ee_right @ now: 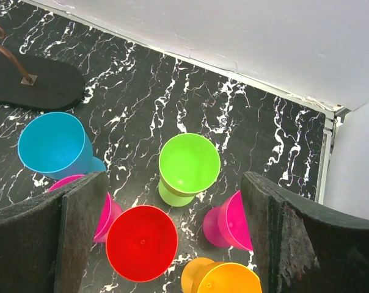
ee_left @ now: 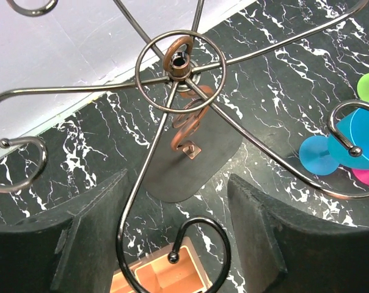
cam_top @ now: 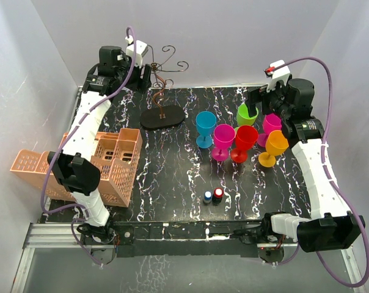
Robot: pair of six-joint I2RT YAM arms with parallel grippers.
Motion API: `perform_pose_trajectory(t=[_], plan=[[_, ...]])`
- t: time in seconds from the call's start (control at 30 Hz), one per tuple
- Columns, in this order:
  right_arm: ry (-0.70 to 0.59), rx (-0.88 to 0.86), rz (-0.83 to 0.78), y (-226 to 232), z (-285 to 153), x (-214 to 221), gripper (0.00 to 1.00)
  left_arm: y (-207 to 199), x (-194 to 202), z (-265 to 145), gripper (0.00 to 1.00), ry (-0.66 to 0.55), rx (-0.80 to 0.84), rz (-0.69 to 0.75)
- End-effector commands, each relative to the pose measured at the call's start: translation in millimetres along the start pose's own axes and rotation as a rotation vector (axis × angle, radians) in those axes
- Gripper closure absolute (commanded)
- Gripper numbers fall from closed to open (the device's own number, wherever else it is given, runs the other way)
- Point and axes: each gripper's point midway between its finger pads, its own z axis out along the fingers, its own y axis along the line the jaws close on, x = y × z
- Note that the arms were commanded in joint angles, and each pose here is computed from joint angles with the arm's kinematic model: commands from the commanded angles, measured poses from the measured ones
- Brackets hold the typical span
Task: Place the wine glass upside down on the wine glass rack
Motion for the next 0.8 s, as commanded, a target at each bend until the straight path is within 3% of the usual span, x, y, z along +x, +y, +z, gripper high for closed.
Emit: perform_pose_trajectory(t=[0.0, 0.3, 0.77], plan=[[-0.090, -0.008, -0.014, 1.2, -3.8, -24.2, 0.02, -1.4, -28.9, -17.8, 0.41, -0.065, -0.022, 0.043], [-0.086, -0.010, -0.013, 1.6, -3.0, -22.7, 0.02, -24.6, -42.7, -21.5, 0.68, -0.099, 0.061, 0.005], [-0.083, -0.030, -0.013, 4.3, 0.2, -23.2, 0.02, -64.8, -43.0, -35.7, 0.77, -0.107, 0.137, -0.050]])
